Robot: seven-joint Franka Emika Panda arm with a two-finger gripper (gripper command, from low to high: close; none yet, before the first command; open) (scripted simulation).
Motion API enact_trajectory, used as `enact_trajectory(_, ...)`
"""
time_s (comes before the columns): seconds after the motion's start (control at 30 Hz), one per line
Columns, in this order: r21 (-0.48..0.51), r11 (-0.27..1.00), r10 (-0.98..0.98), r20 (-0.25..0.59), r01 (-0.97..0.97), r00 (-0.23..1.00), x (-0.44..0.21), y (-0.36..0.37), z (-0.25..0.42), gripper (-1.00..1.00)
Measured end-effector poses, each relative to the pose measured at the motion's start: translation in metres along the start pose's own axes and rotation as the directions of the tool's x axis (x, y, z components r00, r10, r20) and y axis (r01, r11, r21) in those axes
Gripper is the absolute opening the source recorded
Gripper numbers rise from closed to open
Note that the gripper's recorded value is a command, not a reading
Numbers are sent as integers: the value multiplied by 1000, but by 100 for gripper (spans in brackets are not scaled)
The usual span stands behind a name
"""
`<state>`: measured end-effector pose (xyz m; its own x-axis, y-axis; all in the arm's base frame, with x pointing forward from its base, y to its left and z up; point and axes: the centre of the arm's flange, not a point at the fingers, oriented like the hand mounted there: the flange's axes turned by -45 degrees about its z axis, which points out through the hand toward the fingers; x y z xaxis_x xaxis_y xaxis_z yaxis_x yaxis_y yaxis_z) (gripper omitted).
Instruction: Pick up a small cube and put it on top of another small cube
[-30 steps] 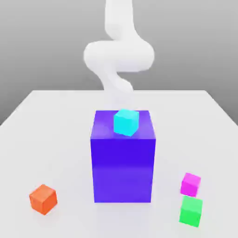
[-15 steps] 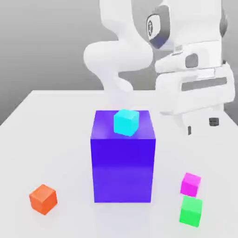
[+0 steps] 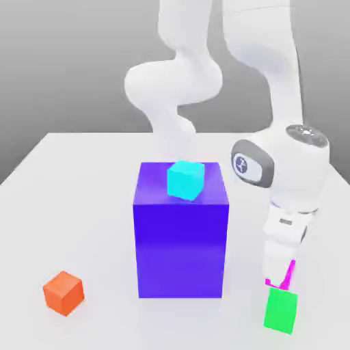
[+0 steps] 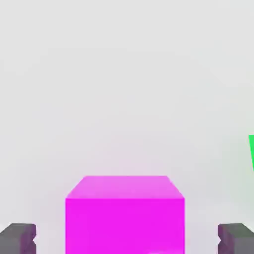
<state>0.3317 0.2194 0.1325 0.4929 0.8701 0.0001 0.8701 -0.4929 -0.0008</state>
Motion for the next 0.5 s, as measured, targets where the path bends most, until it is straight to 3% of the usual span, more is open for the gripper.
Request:
enact_trajectory(0.17, 0, 1000, 0, 0, 0, 1000, 0, 0, 2, -100)
enact_trajectory(0.37, -1, 1000, 1, 1, -1, 1000, 0, 0, -51, -100)
enact_trajectory(0.5, -1, 979, 203, 1, -203, 979, 15, 47, -82, -100)
